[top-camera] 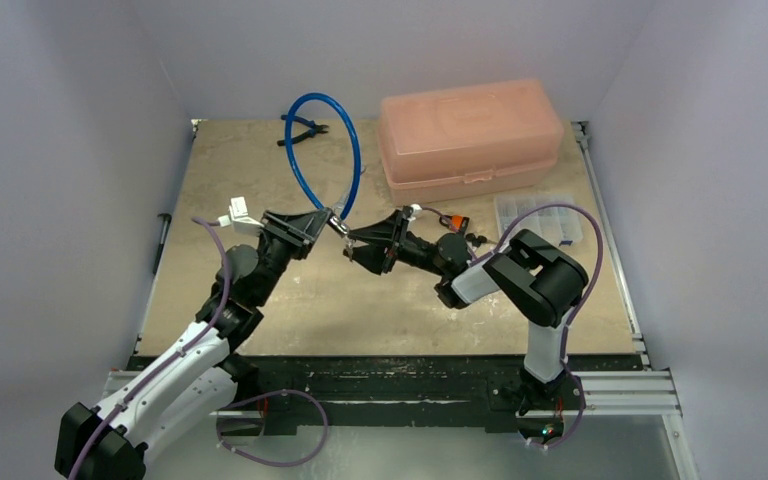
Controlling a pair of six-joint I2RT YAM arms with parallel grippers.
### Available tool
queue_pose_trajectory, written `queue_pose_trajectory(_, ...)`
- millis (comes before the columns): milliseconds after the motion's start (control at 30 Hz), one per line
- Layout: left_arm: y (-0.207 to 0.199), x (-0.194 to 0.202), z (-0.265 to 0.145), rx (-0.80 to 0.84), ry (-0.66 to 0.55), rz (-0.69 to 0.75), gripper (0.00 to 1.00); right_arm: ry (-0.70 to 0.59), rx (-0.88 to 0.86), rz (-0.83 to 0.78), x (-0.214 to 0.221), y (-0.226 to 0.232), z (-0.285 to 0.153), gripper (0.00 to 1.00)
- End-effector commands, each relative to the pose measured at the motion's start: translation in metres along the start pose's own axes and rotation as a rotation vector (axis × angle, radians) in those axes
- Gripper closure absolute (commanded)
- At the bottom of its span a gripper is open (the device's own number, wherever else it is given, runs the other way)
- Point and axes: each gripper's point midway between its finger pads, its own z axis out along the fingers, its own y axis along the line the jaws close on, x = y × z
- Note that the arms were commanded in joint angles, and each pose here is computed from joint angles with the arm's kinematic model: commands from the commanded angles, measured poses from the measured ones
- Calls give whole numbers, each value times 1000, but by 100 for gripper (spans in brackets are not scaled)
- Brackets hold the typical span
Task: Unlock with the key
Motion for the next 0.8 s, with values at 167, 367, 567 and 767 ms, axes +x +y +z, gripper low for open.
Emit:
queue_pose_trajectory(167,-38,-2,-6,81,19,-8,100,-50,-112,-160,10,13,-57,27)
queue_pose_trajectory(367,-20,2,-4,5,32,7,100,-104,-33,-204,6,-10,-84,22)
queue_pose_trajectory(567,2,8,-7,-67,50,17,100,-141,28,-275,5,-25,-106,22)
queue_pose_trajectory(767,15,10,-9,-112,60,25,100,-146,168,-394,2,-49,-113,22)
